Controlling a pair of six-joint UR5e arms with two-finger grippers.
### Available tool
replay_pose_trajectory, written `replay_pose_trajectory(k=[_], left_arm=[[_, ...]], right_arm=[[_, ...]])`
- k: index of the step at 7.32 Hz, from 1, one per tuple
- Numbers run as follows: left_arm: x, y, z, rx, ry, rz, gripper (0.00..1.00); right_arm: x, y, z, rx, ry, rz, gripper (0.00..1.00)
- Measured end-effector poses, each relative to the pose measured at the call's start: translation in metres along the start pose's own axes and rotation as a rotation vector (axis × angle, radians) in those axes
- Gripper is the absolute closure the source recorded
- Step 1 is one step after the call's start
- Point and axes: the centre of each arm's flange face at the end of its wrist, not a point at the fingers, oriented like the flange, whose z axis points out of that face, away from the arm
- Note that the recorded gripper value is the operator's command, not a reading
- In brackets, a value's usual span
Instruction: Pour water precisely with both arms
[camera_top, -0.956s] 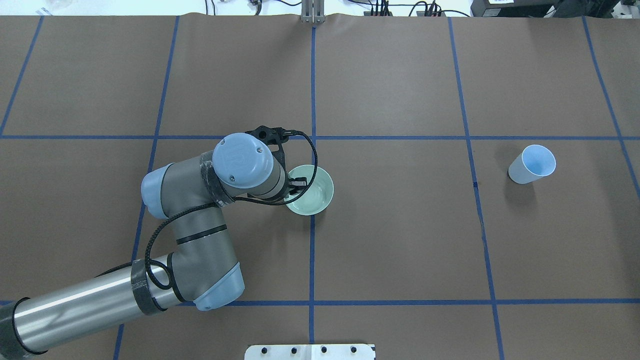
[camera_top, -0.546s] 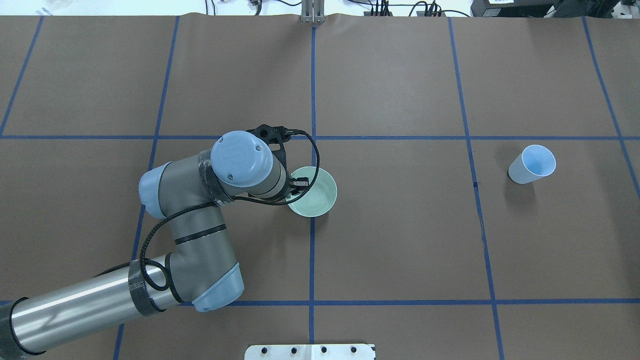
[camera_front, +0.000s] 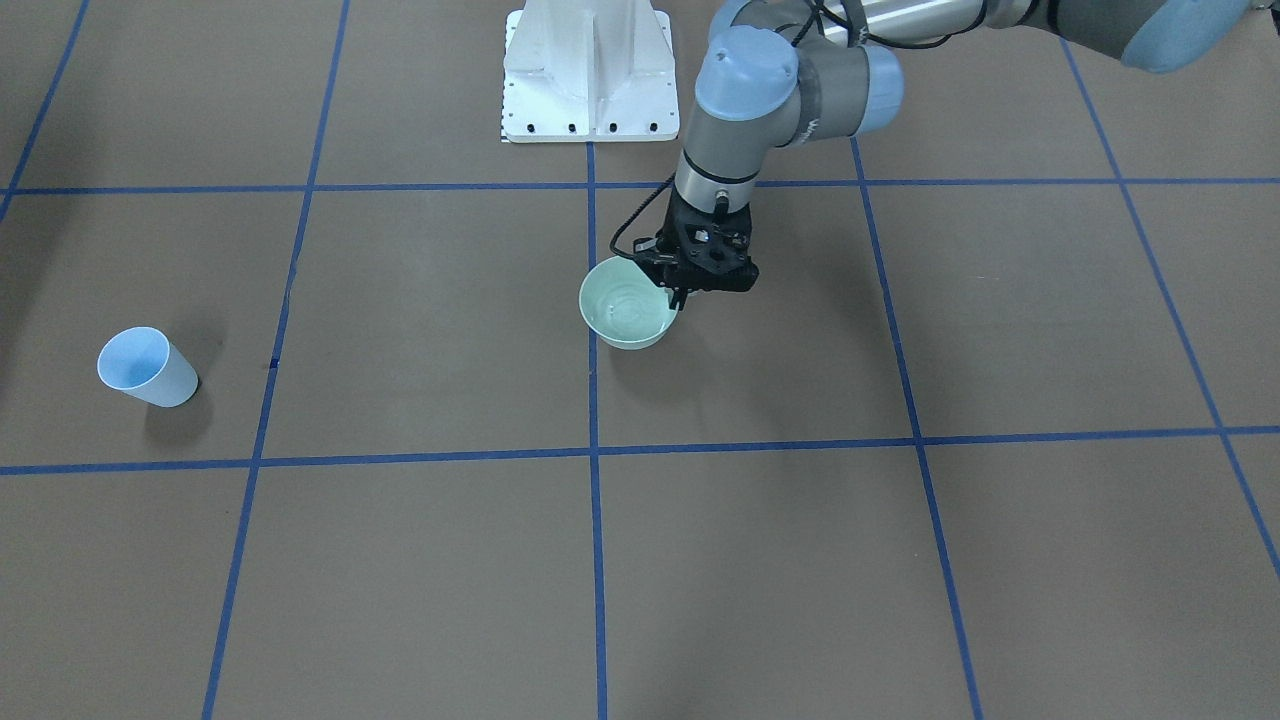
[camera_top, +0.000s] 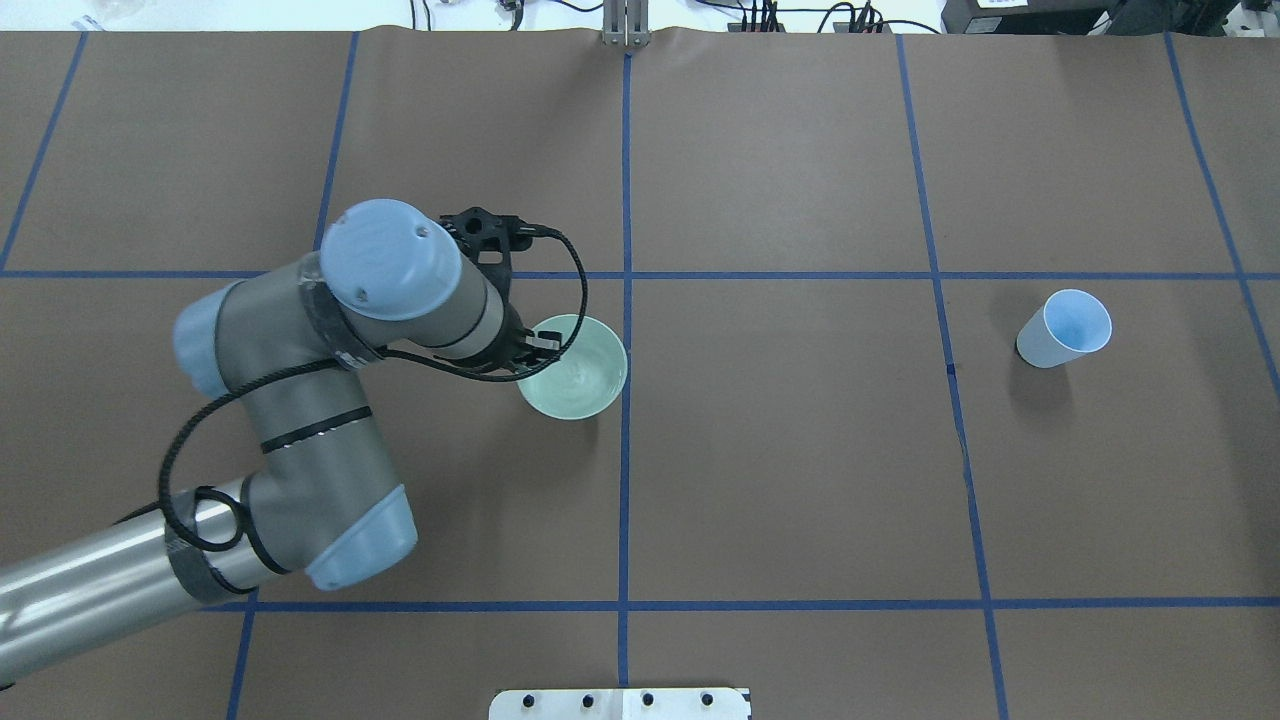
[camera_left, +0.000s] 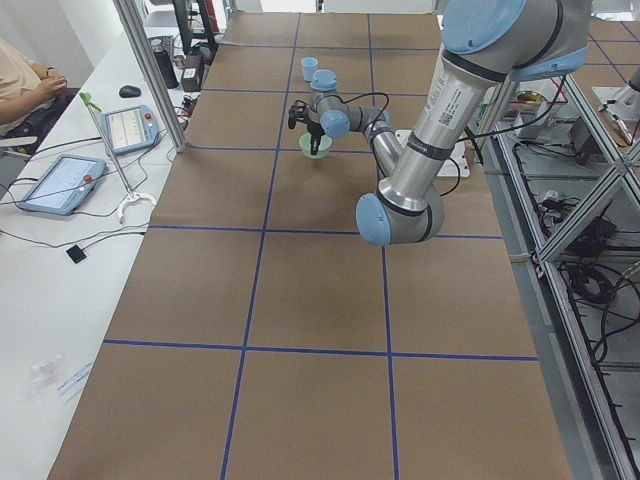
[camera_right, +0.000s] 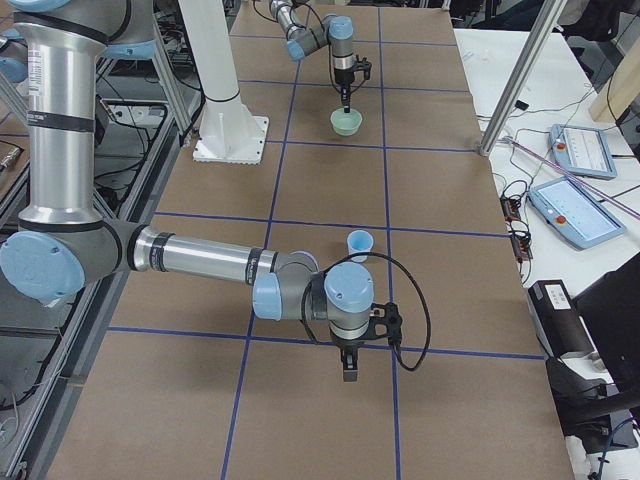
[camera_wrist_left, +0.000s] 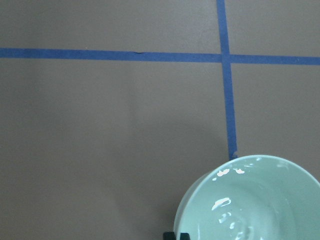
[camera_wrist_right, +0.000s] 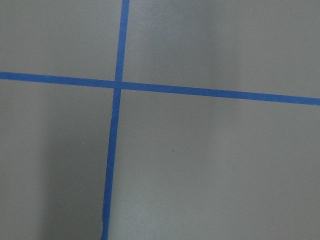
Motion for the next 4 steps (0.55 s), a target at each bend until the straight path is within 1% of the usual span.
replay_pose_trajectory(k=[4], left_arm=[[-0.198, -0.032, -0.043, -0.051, -0.071, 0.182, 1.00]], right_arm=[[0.001, 0.001, 0.001, -0.002, 0.001, 0.002, 0.00]])
